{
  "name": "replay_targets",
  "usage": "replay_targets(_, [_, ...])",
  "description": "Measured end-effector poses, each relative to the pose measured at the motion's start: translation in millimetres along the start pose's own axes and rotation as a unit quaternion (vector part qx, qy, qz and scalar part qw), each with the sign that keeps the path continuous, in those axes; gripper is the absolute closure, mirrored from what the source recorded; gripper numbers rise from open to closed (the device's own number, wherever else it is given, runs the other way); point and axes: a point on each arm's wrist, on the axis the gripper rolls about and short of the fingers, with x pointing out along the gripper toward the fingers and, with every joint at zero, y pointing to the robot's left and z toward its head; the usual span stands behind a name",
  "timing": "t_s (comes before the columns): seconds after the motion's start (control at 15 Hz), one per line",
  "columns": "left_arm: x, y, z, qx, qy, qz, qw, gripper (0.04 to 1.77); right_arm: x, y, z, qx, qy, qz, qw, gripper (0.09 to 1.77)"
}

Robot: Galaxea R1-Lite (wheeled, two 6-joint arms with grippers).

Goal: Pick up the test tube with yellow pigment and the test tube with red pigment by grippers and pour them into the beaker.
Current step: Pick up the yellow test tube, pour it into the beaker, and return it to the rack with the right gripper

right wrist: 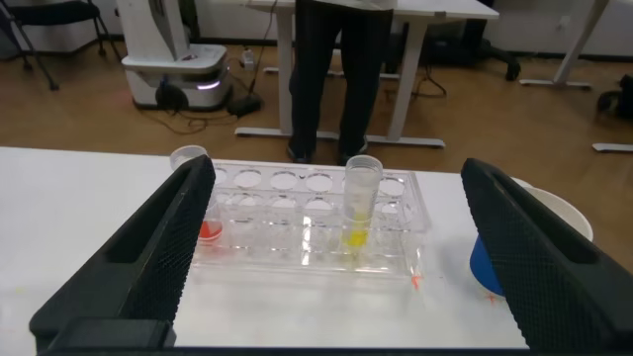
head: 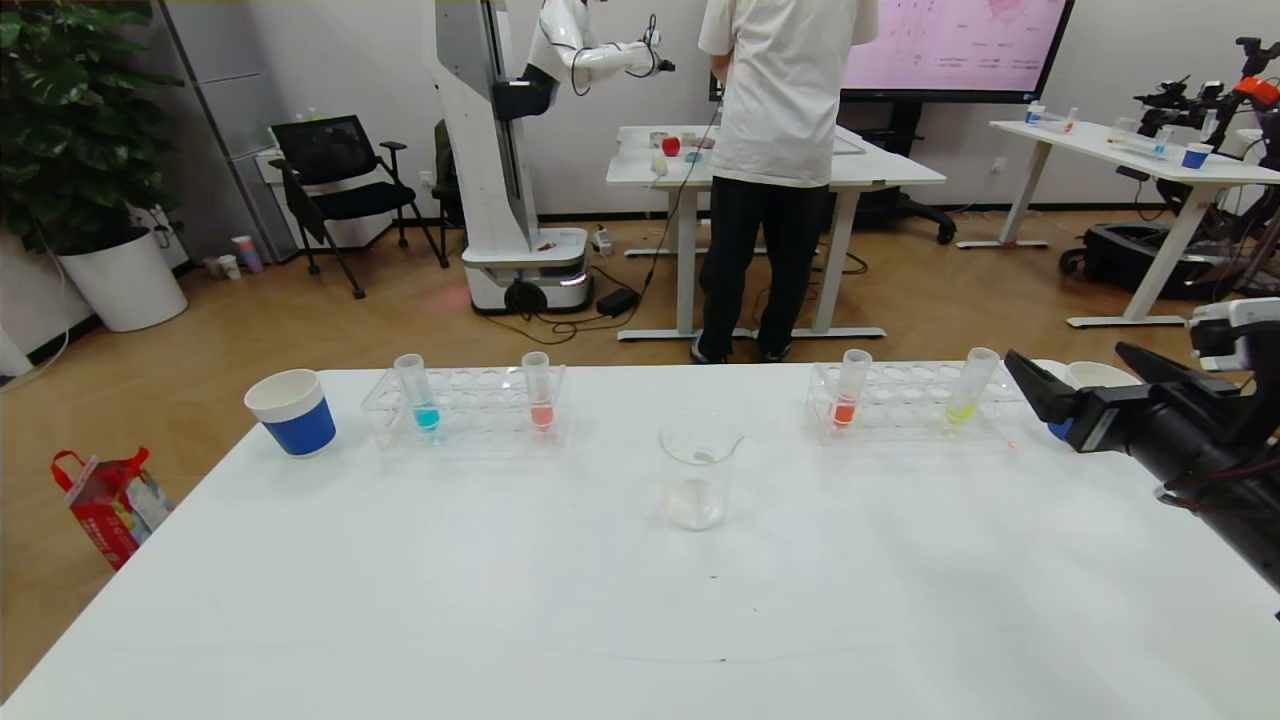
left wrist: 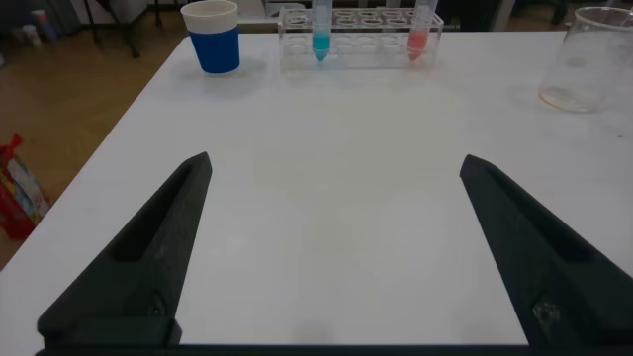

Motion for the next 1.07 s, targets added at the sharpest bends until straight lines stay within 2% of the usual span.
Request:
replay_targets(0.4, [0,0.0,0,0.000,0.000,0.000,1.0000,0.06,50,-9,-54,0.001,0.033,-0.003,0.999,0.12])
replay_targets(1.07, [0,0.0,0,0.000,0.000,0.000,1.0000,0.06,120,-35,-93,-0.003,0.005,-0.023,1.000,0.12])
